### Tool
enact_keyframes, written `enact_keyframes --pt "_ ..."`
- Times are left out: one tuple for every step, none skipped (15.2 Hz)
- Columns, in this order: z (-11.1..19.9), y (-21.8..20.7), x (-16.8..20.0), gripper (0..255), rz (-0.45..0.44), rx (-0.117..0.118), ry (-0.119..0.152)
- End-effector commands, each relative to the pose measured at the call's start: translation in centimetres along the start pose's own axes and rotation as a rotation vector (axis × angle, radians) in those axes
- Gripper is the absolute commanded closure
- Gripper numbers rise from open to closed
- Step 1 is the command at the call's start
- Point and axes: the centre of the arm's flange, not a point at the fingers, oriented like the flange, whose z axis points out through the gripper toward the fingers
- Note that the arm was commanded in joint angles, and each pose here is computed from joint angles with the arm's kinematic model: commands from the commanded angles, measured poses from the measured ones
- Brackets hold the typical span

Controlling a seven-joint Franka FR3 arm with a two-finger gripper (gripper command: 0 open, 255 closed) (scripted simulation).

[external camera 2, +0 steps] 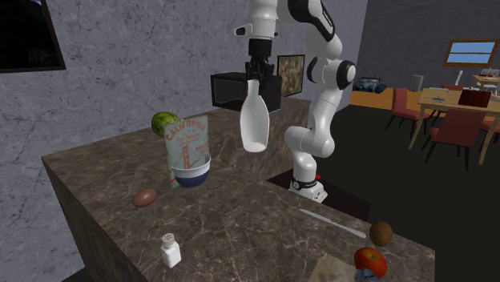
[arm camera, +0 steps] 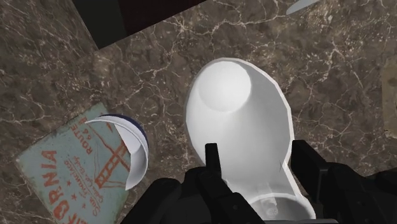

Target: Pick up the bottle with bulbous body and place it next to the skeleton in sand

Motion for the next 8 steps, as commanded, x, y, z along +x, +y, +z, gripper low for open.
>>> enact_keyframes --pt "-1.1 0.0 0.1 255 0.000 0.000 0.000" --pt "-1.6 0.0 0.1 255 0.000 0.000 0.000" --pt "-2.1 0.0 0.2 255 0.000 0.000 0.000" --pt "-2.7 0.0 0.2 255 0.000 0.000 0.000" --pt "-3.2 0.0 0.2 255 0.000 0.000 0.000" --pt "-3.7 0.0 0.3 255 0.000 0.000 0.000" --pt "-4.2 0.0 0.3 255 0.000 0.000 0.000" --pt "-4.8 0.0 0.4 255 0.000 0.000 0.000"
